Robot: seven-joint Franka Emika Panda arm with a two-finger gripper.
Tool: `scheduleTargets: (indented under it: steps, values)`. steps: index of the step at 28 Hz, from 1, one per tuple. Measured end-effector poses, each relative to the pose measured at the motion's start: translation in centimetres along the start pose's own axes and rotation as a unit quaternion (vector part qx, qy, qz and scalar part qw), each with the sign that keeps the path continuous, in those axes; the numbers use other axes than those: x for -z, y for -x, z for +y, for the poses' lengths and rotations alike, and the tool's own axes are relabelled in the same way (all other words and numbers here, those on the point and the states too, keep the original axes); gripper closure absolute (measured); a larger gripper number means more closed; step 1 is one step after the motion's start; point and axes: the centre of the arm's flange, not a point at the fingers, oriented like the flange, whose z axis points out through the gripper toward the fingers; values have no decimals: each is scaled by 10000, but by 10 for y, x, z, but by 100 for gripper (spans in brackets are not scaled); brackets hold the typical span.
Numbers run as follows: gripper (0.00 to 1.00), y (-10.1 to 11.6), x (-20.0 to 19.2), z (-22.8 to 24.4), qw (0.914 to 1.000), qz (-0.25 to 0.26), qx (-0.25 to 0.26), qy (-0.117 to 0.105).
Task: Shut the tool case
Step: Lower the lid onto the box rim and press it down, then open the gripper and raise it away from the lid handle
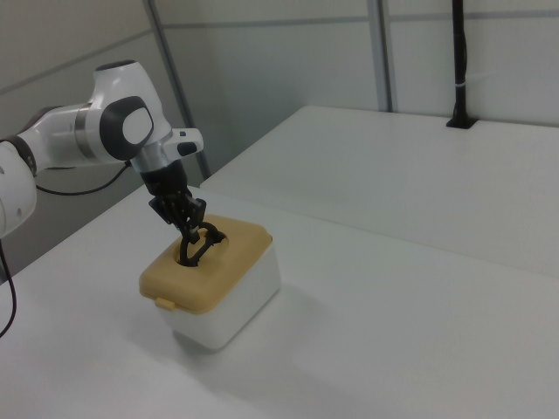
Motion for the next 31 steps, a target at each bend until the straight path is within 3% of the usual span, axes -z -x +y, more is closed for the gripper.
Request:
scheduleTargets:
  steps: [2, 5, 24, 31]
  values:
    - [78, 0, -2, -4, 10000, -17, -22, 0]
    - [78, 0, -6, -8, 10000, -43, -77, 2]
    - [1, -8, -7, 3, 9992, 51, -403, 10]
    - [0, -4, 18, 6, 9988, 249, -433, -18]
